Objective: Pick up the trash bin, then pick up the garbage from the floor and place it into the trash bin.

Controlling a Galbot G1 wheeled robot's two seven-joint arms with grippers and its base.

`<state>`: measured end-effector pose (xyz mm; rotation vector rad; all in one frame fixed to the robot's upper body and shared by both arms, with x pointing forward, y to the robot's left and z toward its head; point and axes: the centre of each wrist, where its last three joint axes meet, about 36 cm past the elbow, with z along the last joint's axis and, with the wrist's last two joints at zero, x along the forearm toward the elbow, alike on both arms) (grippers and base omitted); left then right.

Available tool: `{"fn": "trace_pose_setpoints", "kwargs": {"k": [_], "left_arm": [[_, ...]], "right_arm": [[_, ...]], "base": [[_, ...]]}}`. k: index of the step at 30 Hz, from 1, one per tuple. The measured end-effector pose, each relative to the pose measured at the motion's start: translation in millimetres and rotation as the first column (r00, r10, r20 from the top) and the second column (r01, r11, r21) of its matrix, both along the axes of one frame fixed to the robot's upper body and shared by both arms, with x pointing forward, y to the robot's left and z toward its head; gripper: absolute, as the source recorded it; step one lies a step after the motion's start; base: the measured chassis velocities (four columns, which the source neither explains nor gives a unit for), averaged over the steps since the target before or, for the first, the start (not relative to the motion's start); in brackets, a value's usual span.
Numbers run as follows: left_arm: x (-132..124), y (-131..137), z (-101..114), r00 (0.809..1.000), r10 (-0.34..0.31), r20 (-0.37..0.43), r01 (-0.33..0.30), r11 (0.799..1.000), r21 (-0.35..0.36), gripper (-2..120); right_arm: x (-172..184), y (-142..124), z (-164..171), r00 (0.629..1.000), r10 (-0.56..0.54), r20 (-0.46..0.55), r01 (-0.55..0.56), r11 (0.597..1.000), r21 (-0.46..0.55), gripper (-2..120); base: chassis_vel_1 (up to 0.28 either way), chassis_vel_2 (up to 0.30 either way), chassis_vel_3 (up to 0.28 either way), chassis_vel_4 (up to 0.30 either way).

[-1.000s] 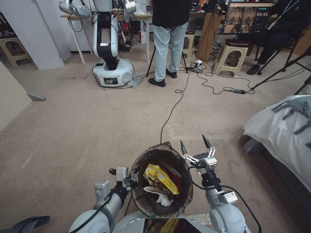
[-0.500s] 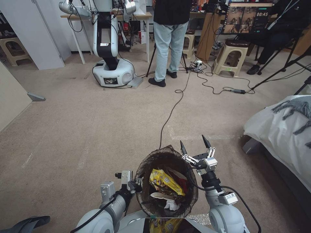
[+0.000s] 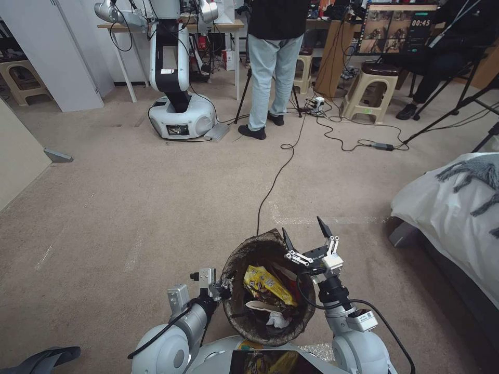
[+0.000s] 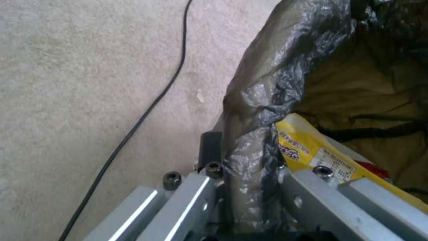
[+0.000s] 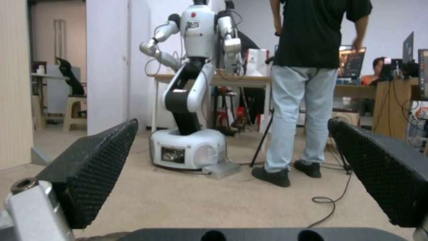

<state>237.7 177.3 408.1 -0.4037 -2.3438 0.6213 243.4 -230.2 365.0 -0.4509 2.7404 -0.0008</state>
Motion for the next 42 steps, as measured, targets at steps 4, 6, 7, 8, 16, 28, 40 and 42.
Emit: {"fn": "trace_pose_setpoints", "kwargs": {"k": [4, 6, 7, 8, 16, 28, 40, 42], "left_arm": [[5.2, -0.4, -4.8, 1.000, 0.014, 0.006, -0.014, 1.000, -0.003, 0], [10.5, 0.3, -10.5, 1.000, 0.025, 0.007, -0.025, 1.000, -0.004, 0], [10.5, 0.3, -10.5, 1.000, 0.025, 0.007, -0.025, 1.000, -0.004, 0], [10.5, 0.3, -10.5, 1.000, 0.025, 0.007, -0.025, 1.000, -0.004, 0], [12.1, -2.9, -17.2, 1.000, 0.027, -0.012, -0.028, 0.999, -0.027, 0], [21.3, -5.6, -33.5, 0.998, 0.032, -0.056, -0.035, 0.998, -0.048, 0], [28.5, -6.2, -50.5, 0.995, 0.044, -0.089, -0.048, 0.998, -0.042, 1], [28.9, -6.6, -51.2, 0.995, 0.043, -0.089, -0.047, 0.998, -0.043, 6]], "right_arm": [[0.2, -1.2, 1.0, 1.000, 0.005, 0.003, -0.005, 1.000, -0.002, 100], [0.4, -1.7, 1.6, 1.000, 0.012, 0.005, -0.012, 1.000, -0.004, 100], [0.4, -1.7, 1.6, 1.000, 0.012, 0.005, -0.012, 1.000, -0.004, 100], [0.4, -1.7, 1.6, 1.000, 0.012, 0.005, -0.012, 1.000, -0.004, 100], [1.2, -0.7, 1.2, 1.000, 0.026, 0.006, -0.026, 1.000, -0.007, 100], [-0.3, 1.5, -0.7, 0.999, 0.036, 0.013, -0.036, 0.999, -0.006, 100], [-1.6, 1.7, -3.9, 0.999, 0.045, 0.020, -0.045, 0.999, -0.007, 100], [-1.7, 1.6, -3.9, 0.999, 0.045, 0.021, -0.045, 0.999, -0.007, 100]], "base": [[0.000, 0.000, 0.000, 0.000], [0.000, 0.000, 0.000, 0.000], [0.000, 0.000, 0.000, 0.000], [0.000, 0.000, 0.000, 0.000], [0.000, 0.000, 0.000, 0.000], [0.000, 0.000, 0.000, 0.000], [0.000, 0.000, 0.000, 0.000], [0.000, 0.000, 0.000, 0.000]]}}
